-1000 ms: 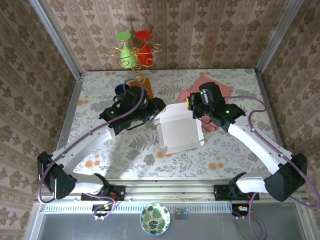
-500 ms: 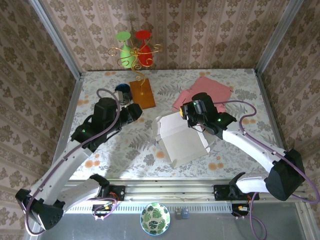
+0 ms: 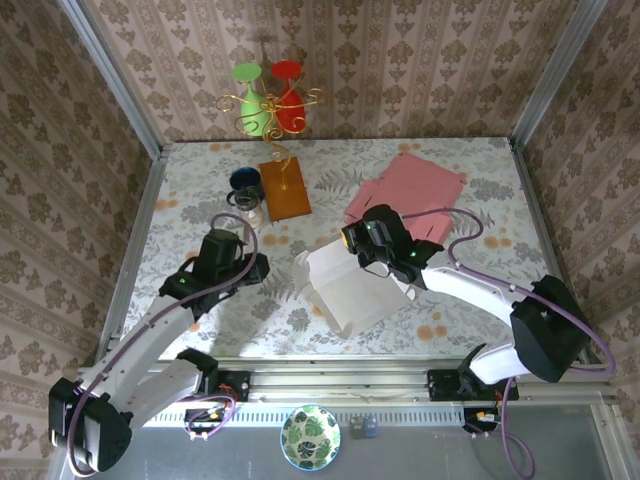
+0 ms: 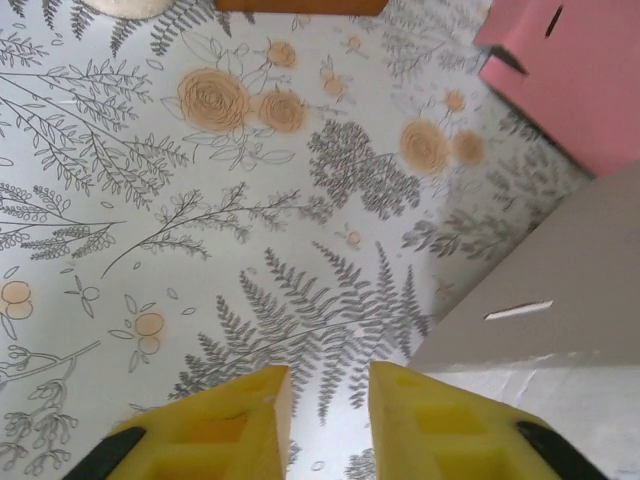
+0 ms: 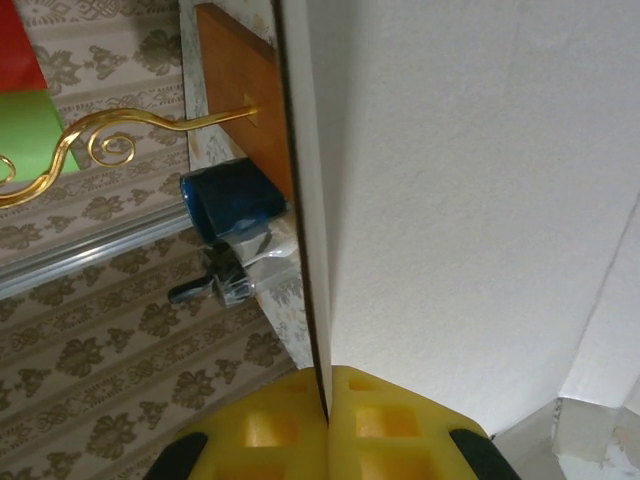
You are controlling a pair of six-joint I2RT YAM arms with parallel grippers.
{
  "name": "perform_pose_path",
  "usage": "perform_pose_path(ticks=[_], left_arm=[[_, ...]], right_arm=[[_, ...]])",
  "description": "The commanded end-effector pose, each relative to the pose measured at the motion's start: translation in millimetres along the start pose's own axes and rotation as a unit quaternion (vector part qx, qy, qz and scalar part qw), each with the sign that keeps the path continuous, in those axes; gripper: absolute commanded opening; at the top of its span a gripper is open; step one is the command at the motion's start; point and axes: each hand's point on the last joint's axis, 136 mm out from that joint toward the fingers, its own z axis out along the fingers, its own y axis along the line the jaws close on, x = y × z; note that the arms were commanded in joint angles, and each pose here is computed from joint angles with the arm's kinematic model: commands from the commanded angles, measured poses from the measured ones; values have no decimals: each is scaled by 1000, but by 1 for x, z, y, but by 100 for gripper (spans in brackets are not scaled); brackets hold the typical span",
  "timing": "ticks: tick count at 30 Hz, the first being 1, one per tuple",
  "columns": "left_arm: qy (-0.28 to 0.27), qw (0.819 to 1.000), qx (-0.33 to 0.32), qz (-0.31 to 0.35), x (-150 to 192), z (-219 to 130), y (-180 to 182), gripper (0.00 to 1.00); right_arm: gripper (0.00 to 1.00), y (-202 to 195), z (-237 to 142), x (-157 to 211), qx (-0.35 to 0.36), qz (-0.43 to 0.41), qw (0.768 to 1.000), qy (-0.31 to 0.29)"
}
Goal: Fold the paper box
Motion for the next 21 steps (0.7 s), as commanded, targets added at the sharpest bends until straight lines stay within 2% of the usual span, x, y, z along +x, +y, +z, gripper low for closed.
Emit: perform_pose_path(ticks=[1, 6, 10, 16, 21], left_arm=[[-16, 999, 15, 41, 2, 3, 0, 24], [-17, 999, 21, 46, 15, 14, 6, 23], [-17, 996, 43, 78, 26, 23, -4, 22], [-16, 983, 103, 151, 45, 39, -36, 34], [-16, 984, 78, 157, 47, 47, -31, 36]], right_arm=[[0, 3, 8, 1, -34, -26, 999, 3], [0, -6, 16, 1, -51, -33, 998, 8], [0, -9, 19, 3, -57, -35, 998, 16], [0, 2, 16, 6, -79, -44, 996, 22], [0, 9, 14, 9, -91, -45, 994, 31]])
